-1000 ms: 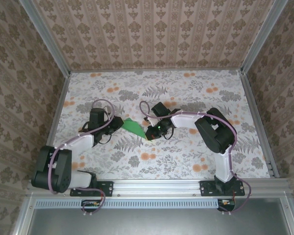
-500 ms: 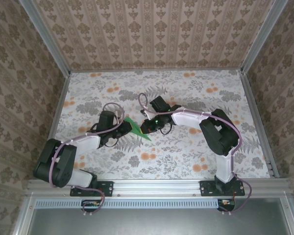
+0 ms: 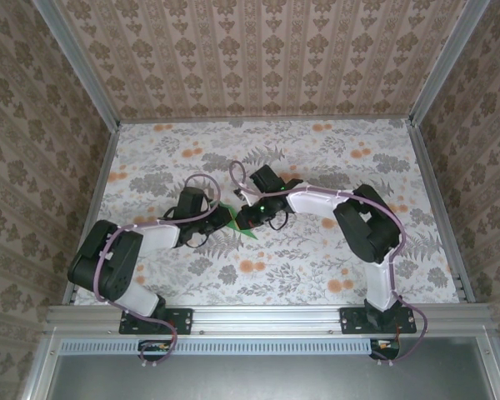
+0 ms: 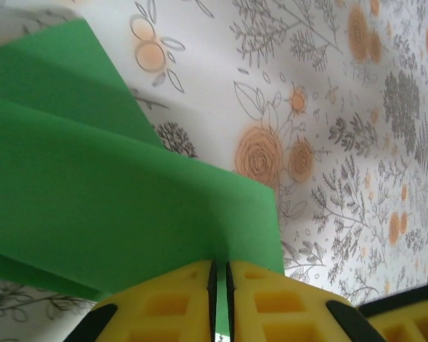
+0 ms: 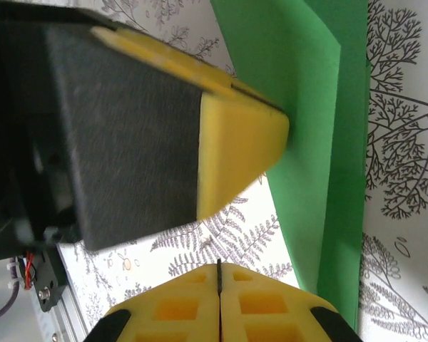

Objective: Fold a paper plane with a square sheet of paper (pick it up from the middle)
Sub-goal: Fold the wing for the fifth time at the center of the table.

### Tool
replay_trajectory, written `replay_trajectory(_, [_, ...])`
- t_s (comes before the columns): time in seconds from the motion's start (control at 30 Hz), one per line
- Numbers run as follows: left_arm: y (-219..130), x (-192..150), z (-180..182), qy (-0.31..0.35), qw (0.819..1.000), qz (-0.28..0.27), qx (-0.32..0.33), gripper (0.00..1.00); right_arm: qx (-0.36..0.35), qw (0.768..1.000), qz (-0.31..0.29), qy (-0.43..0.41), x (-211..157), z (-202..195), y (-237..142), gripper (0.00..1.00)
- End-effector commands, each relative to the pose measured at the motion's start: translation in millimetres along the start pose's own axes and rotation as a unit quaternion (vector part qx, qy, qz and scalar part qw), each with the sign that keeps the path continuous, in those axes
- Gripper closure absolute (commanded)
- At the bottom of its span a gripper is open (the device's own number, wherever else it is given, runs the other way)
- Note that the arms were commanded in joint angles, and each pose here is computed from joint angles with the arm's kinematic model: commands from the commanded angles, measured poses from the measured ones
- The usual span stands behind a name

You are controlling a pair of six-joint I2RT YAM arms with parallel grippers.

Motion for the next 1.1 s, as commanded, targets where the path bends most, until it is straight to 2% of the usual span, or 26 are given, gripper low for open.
replay_trajectory(0.0, [2,3,-6,-0.001,1.0,-0.008,-0.007,0.85,-0.009,1.0,0.022,-0.001,-2,-9,11,0.92])
replay_trajectory(0.73, [6,-4,-10,0.005,1.0,0.003,-0.006,0.85,0.015,0.998,0.046,0.031,-11,-35,31,0.96])
replay_trajectory(1.07, [18,-8,-3,-0.01,1.0,0.004,0.001,0.86,-0.008,0.996,0.024,0.091,-34,-34,33,0.99])
Point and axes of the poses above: each hand's point on the last joint's axis, 136 mm out from that joint toward the fingers, its own y axis out along the fingers, its own z axis along the line the jaws close on, x = y × z, the point moved 9 cm from there along -y, back along the fingers, and after that the axes turned 6 degrees about -y, right-handed, at the moved point
